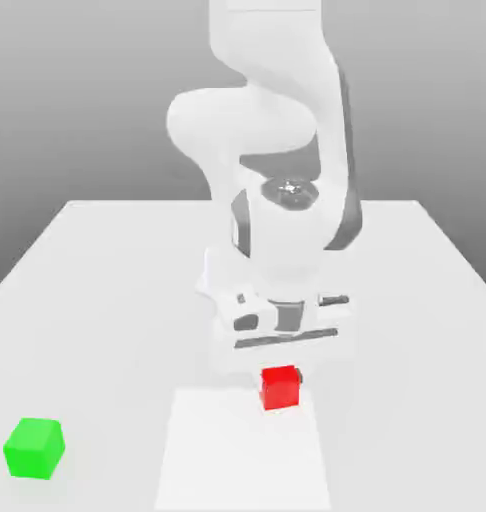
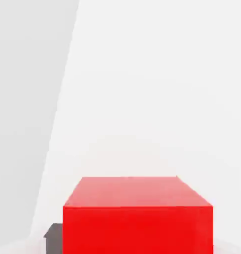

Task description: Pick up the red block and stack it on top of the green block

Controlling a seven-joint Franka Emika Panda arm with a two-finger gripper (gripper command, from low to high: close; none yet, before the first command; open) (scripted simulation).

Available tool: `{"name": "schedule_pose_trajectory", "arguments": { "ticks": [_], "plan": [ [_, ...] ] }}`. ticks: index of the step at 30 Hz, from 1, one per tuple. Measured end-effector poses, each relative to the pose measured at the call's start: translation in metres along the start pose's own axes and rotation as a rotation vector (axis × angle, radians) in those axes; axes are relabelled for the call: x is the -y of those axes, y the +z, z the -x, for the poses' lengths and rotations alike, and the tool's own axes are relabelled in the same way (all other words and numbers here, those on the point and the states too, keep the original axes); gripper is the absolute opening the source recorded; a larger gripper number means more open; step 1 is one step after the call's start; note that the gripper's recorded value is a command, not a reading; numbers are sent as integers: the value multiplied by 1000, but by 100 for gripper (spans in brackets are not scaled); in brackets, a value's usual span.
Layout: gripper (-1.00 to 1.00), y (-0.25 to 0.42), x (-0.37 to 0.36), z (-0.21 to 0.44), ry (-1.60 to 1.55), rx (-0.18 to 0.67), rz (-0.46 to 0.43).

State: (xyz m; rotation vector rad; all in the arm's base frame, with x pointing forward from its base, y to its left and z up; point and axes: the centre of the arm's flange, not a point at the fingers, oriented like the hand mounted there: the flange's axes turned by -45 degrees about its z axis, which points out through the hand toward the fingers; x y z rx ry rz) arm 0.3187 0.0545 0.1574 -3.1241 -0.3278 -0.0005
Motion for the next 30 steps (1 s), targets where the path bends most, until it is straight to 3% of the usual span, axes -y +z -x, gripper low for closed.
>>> {"name": "schedule_pose_trajectory", "arguments": {
  "ticks": [8,15,21,26,27,30],
  "plan": [
    [-100,-53,-20,-11,69,1,0],
    [-100,-71,-170,-48,482,4,-3],
    [-100,-86,-300,-42,785,1,-2],
    [-100,-39,-330,-36,848,-1,-1],
    [100,-29,-330,-35,850,0,0],
    [100,-29,-330,-35,850,0,0]
  ]
}}
